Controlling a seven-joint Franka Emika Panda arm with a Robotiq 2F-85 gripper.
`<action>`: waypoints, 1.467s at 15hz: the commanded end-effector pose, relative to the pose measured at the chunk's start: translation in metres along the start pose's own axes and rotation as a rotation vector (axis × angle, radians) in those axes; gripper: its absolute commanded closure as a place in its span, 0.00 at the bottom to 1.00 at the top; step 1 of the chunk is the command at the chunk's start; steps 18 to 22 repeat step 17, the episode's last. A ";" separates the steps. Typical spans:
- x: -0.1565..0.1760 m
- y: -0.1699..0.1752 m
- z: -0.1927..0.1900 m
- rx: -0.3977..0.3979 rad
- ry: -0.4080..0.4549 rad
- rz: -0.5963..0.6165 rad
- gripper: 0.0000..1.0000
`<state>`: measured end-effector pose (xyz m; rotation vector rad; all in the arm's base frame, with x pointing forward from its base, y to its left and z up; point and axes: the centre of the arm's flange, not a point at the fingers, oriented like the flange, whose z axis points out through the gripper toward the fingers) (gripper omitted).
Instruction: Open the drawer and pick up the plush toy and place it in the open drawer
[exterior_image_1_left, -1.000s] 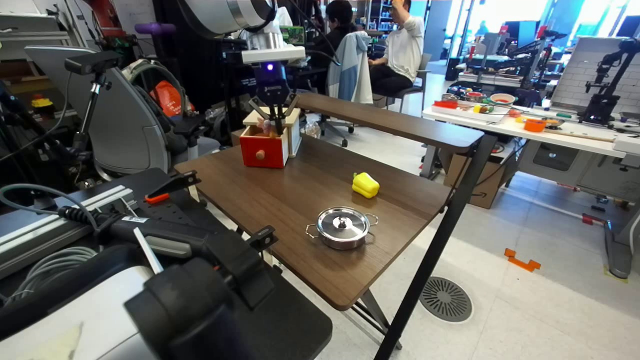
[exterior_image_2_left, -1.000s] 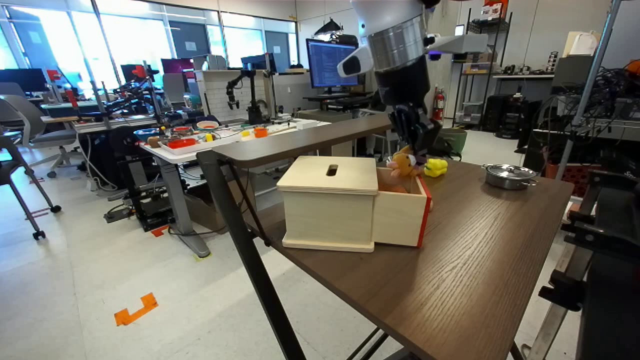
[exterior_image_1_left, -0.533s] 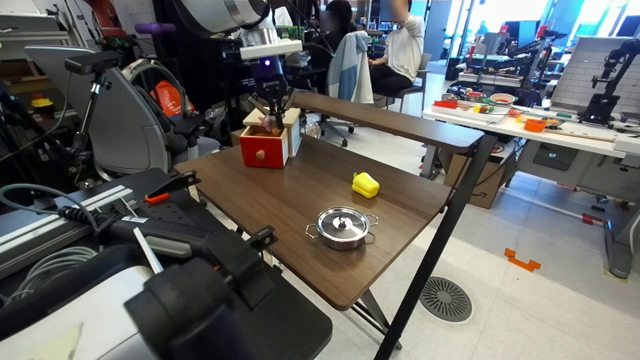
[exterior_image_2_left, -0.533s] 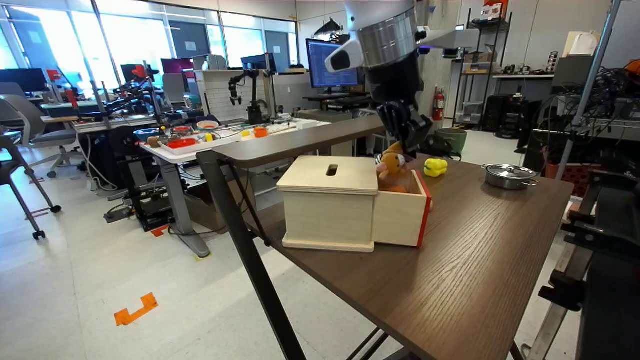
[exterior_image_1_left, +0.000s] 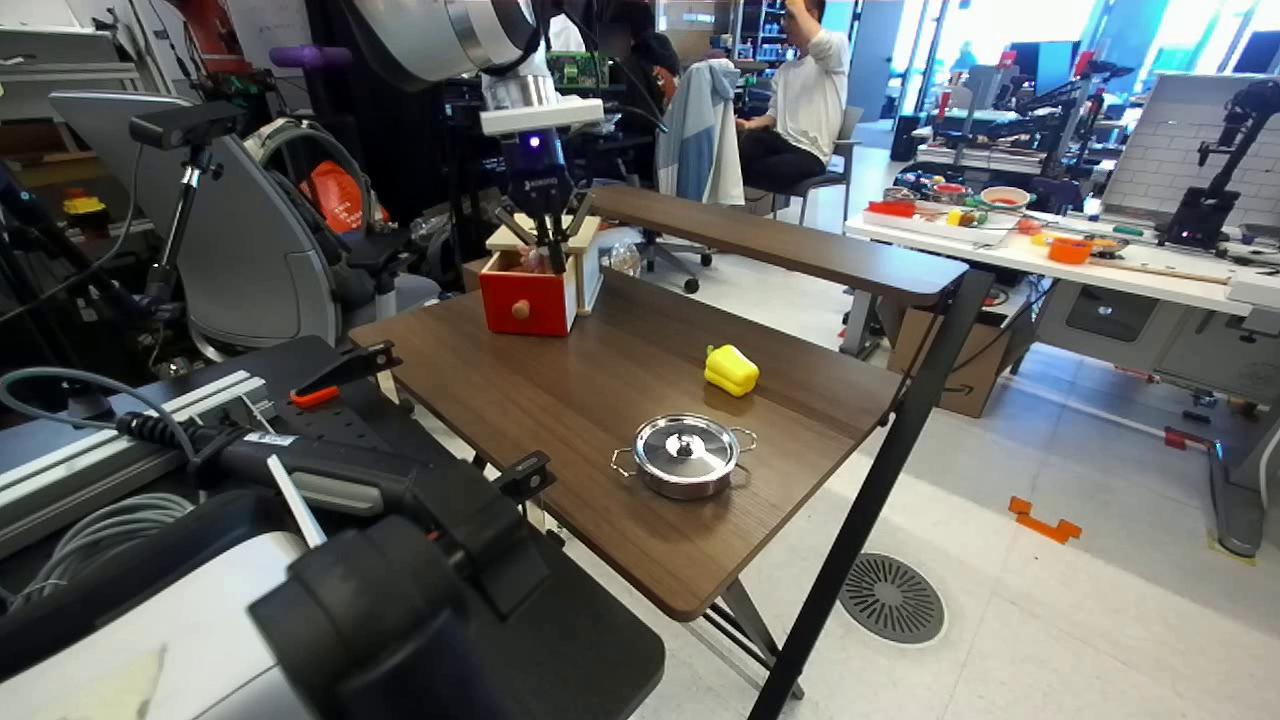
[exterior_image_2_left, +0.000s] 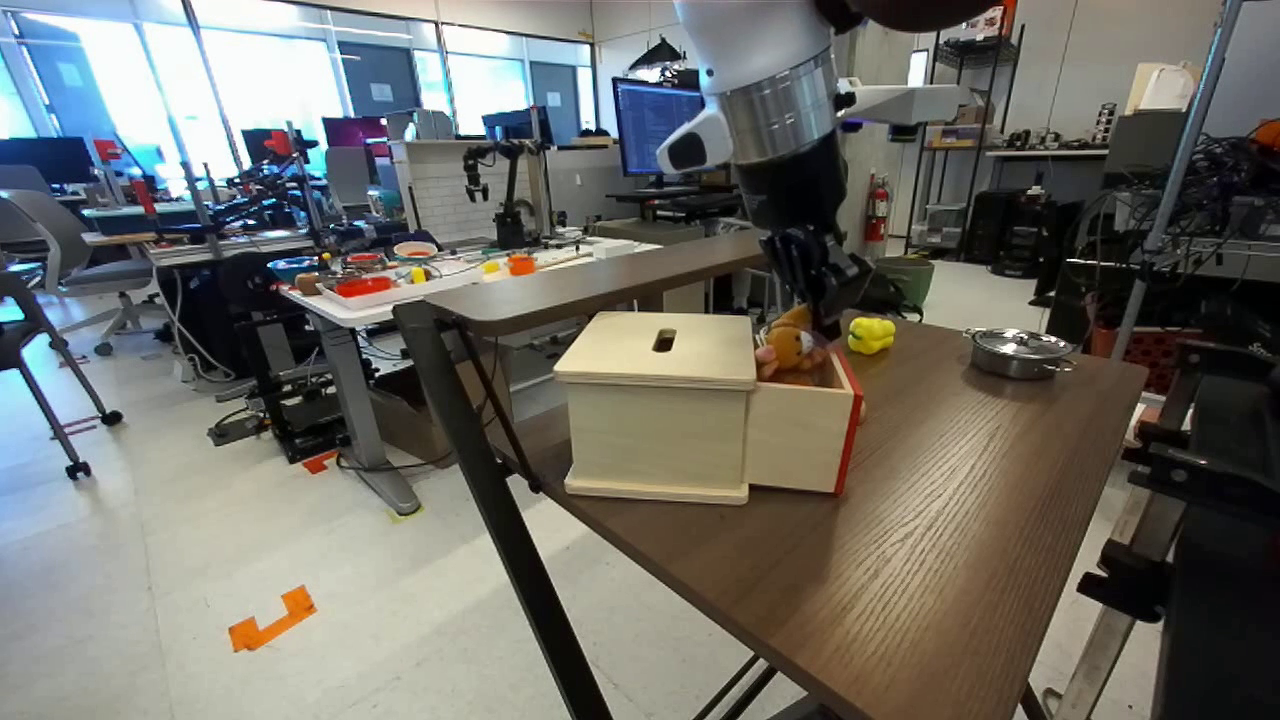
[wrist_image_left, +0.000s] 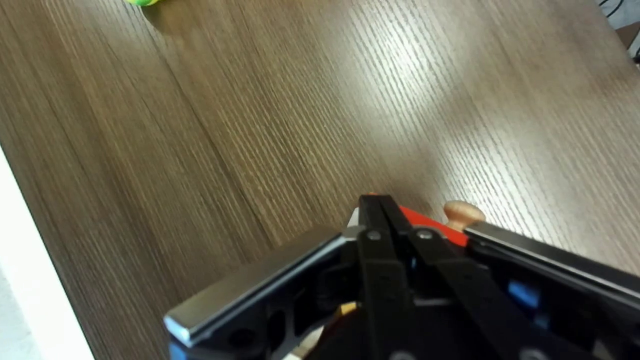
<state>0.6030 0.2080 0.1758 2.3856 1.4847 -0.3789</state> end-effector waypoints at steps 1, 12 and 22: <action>0.003 0.005 0.001 -0.005 -0.018 -0.010 0.65; -0.017 0.011 -0.042 -0.059 0.072 0.047 0.00; -0.010 0.017 -0.050 -0.058 0.105 0.050 0.00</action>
